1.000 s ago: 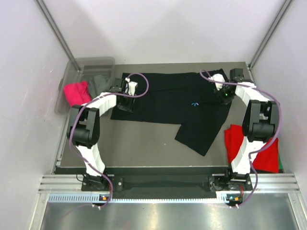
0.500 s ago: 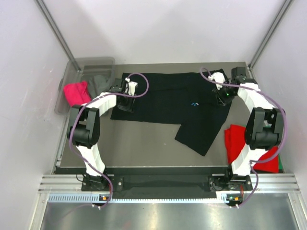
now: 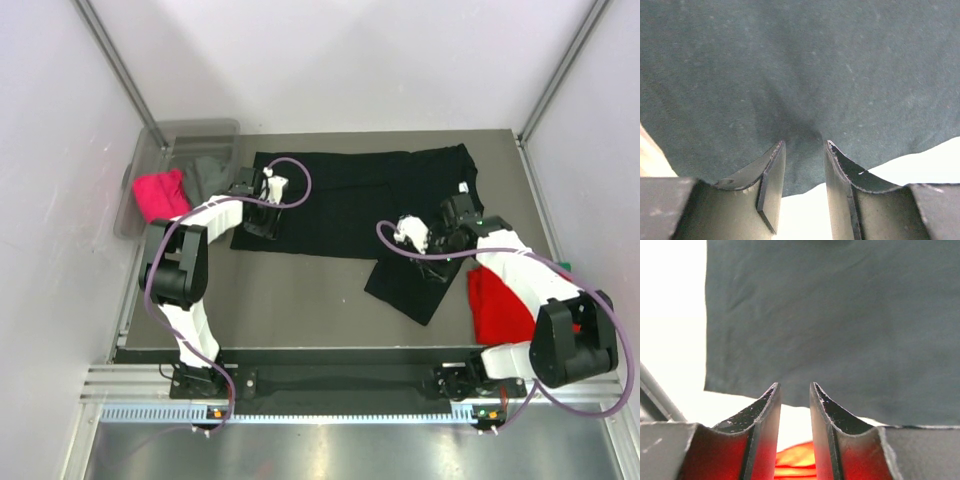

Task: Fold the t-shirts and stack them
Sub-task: Fold the tshirt

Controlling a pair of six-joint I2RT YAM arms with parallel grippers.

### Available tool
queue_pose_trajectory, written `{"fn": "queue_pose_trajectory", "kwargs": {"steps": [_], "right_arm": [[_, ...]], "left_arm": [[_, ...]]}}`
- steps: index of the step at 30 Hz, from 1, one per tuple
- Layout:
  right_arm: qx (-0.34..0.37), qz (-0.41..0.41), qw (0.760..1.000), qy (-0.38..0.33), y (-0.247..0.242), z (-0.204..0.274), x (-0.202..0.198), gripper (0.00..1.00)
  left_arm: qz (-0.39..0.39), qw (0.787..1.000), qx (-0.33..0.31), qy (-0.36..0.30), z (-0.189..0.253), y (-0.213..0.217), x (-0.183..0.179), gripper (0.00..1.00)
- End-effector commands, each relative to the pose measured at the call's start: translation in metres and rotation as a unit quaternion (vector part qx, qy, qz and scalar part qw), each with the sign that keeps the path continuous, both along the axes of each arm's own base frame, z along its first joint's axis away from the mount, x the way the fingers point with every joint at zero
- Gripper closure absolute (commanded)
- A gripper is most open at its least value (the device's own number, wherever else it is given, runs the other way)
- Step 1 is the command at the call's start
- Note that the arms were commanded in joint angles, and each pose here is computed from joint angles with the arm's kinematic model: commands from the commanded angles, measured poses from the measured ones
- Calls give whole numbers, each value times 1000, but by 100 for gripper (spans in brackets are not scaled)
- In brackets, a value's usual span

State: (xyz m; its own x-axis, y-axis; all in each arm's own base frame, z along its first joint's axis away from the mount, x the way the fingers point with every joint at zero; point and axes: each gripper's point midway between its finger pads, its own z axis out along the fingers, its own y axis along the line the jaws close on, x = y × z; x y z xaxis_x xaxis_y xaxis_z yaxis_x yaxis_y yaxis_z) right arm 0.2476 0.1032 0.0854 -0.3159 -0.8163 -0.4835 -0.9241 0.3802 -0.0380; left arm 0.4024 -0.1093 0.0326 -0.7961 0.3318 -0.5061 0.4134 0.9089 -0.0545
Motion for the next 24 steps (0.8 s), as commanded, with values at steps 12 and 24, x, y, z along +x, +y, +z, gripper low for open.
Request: {"fn": "queue_pose_trajectory", "kwargs": {"steps": [12,24], "right_arm": [[-35,187,979,-70,0,-35,-84,66],[-21,223,974,-21,6,-54,-103,66]], "left_arm": [[-39,999,8,-36,30,3,-8,57],[-27,999,13,-27,21,5,-2,57]]}}
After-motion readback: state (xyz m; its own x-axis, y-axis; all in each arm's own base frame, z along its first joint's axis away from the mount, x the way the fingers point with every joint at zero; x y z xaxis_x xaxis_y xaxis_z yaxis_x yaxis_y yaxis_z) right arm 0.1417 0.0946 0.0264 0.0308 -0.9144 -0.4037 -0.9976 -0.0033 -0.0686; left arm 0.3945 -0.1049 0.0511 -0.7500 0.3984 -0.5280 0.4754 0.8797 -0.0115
